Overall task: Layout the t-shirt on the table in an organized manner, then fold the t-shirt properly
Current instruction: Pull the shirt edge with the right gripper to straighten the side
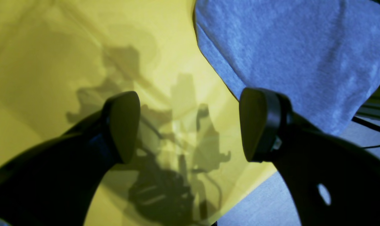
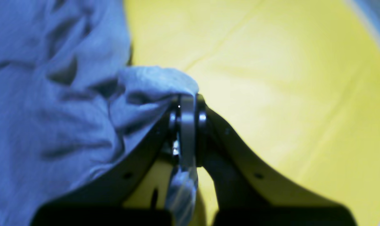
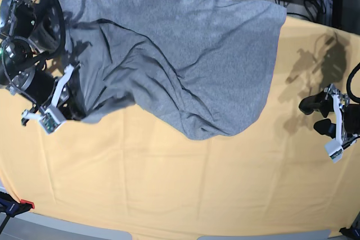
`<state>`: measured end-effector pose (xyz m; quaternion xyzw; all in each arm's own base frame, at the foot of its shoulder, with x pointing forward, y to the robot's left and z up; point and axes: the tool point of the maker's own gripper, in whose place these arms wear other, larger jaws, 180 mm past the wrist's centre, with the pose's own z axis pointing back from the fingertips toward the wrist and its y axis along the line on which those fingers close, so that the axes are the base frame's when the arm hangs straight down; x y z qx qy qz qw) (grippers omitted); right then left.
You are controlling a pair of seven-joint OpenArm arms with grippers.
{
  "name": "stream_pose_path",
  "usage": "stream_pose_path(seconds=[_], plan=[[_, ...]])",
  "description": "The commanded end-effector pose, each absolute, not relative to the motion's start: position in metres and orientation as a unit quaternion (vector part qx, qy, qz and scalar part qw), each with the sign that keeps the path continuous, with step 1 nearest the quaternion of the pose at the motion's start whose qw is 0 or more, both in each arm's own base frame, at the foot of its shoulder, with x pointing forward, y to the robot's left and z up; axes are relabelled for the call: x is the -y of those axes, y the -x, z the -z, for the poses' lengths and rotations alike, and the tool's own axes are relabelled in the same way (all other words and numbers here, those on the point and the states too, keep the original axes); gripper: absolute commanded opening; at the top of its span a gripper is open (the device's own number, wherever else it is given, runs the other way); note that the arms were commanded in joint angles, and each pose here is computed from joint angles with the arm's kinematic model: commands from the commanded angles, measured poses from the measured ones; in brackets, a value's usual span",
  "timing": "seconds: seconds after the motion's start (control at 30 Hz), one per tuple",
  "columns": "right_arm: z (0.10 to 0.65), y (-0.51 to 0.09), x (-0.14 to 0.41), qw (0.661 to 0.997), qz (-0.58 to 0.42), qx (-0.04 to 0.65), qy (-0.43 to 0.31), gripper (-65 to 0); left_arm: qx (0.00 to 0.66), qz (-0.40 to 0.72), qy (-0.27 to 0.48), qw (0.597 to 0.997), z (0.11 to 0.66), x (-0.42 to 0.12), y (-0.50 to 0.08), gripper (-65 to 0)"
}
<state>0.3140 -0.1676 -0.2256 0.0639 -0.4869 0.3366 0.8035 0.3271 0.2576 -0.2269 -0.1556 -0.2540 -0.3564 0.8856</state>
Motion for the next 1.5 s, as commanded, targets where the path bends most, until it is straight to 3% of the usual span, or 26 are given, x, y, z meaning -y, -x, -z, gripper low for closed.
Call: stream_pose_path(seconds=[0.0,0.13,0.4,0.8,1.07,1.13,1.27,1.4,1.47], plan=[[0.207,-0.321,0.170,0.785,-0.344,0.513,-0.047,-65.0,0.274,0.356,0.147,0.881,0.210,-0.262,-0.332,-15.6],[0.201,-0.335,0.186,0.792,-0.325,0.517,-0.003,-65.0,0.273,0.356,0.144,0.882,0.211,-0.264,-0.333,-15.6],[0.218,-0.351,0.256,0.848,-0.191,0.482,0.111,-65.0,0.273,0.356,0.142,0.882,0.211,-0.264,-0.333,-15.6],[0.211,-0.344,0.317,0.846,-0.087,0.464,0.246,-65.0,0.273,0.356,0.142,0.882,0.211,-0.264,-0.333,-15.6],[0.245,-0.319,0.322,0.872,-0.102,0.404,0.257,-65.0,0.273,0.356,0.143,0.882,0.211,-0.264,-0.333,-15.6],[0.248,-0.316,0.323,0.875,-0.103,0.398,0.257,-56.7,0.274,0.356,0.143,0.882,0.210,-0.264,-0.333,-15.6],[0.245,-0.316,0.327,0.872,-0.109,0.395,0.266,-30.1,0.273,0.356,0.142,0.882,0.211,-0.264,-0.333,-15.6],[0.221,-0.323,0.333,0.856,-0.120,0.415,0.285,-27.6,0.273,0.356,0.142,0.882,0.211,-0.264,-0.333,-15.6],[0.210,-0.334,0.318,0.848,-0.147,0.444,0.250,-27.7,0.273,0.356,0.142,0.882,0.211,-0.264,-0.333,-15.6]])
